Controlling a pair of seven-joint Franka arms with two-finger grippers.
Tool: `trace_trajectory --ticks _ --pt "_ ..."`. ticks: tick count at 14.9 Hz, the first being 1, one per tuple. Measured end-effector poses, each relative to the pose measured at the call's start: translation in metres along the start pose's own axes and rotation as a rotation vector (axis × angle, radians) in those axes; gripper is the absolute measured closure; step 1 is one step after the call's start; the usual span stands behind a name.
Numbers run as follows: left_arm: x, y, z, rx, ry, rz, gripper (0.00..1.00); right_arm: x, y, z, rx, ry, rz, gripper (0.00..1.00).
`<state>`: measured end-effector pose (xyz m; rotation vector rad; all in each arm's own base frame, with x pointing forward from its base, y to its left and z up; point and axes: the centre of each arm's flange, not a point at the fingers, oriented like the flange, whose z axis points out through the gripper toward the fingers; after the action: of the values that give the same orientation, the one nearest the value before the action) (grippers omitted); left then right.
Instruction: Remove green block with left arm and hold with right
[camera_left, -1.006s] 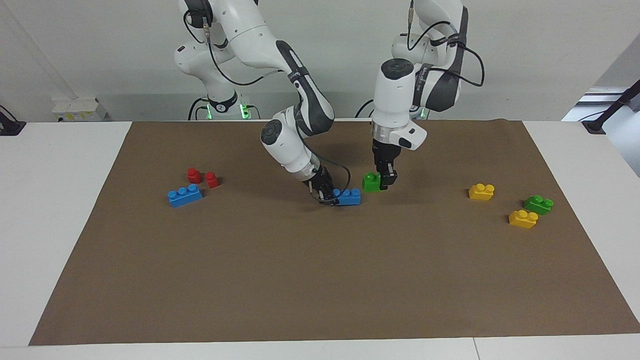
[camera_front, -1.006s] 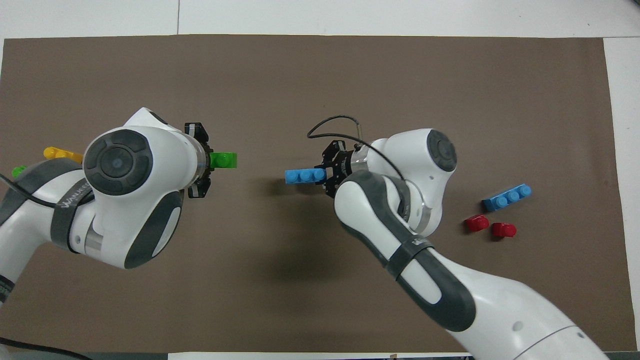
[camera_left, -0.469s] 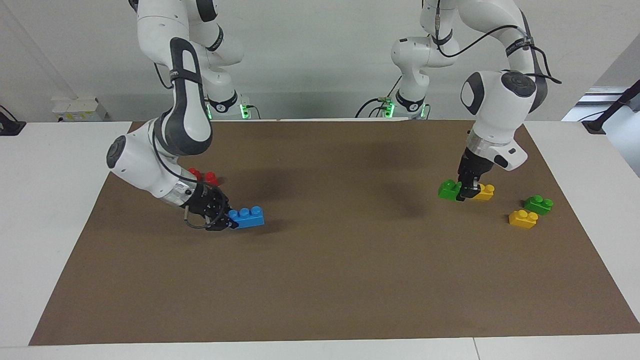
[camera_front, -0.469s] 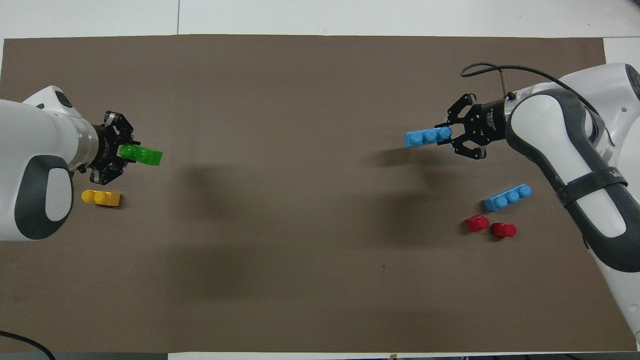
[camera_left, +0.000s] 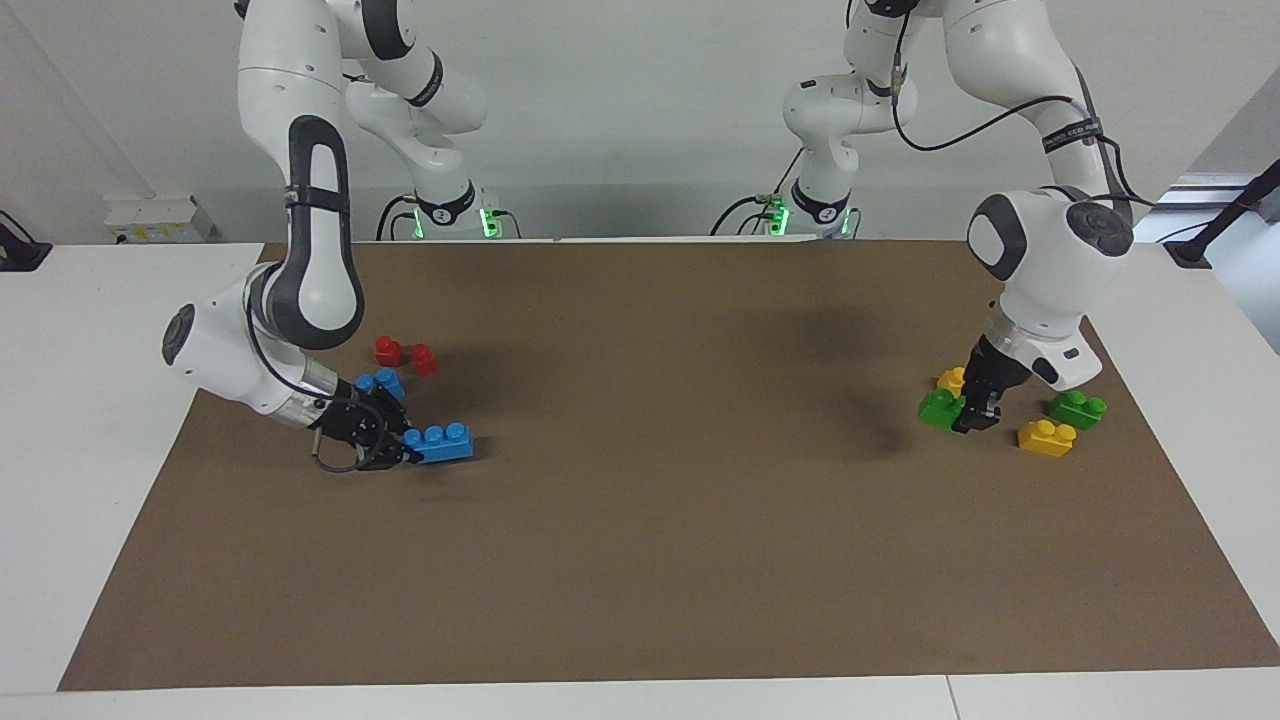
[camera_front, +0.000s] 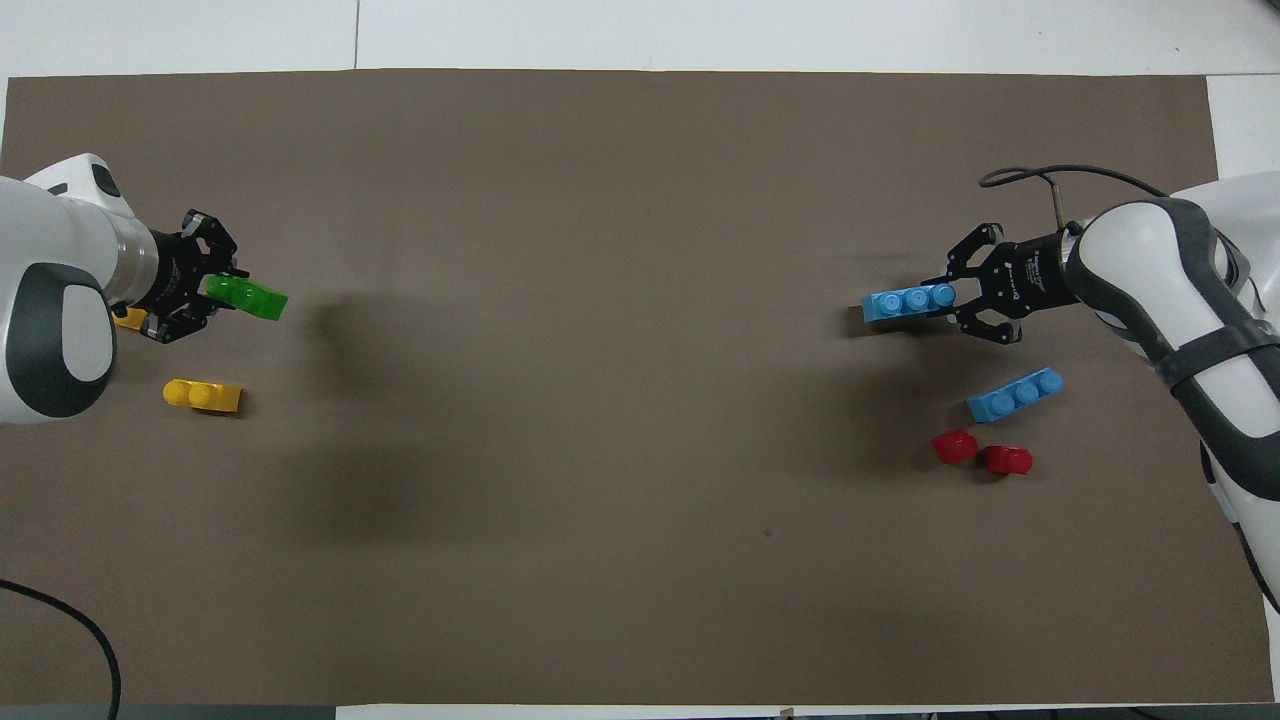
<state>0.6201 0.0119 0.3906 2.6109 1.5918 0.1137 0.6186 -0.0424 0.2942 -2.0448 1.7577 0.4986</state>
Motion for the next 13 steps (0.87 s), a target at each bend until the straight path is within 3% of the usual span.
trace_trajectory --ticks 8,10,13 --pt "0.037 0.018 0.064 0.033 0.023 0.096 0.65 0.019 0.017 0.005 -0.043 -0.035 0.025 0.65" --pt "0.045 0.015 0.068 0.030 0.028 0.086 0.65 0.020 0.018 0.004 -0.044 -0.038 0.026 0.49" --pt "0.055 0.010 0.069 0.023 0.034 0.073 0.65 0.015 0.015 -0.002 -0.033 -0.035 0.017 0.16"
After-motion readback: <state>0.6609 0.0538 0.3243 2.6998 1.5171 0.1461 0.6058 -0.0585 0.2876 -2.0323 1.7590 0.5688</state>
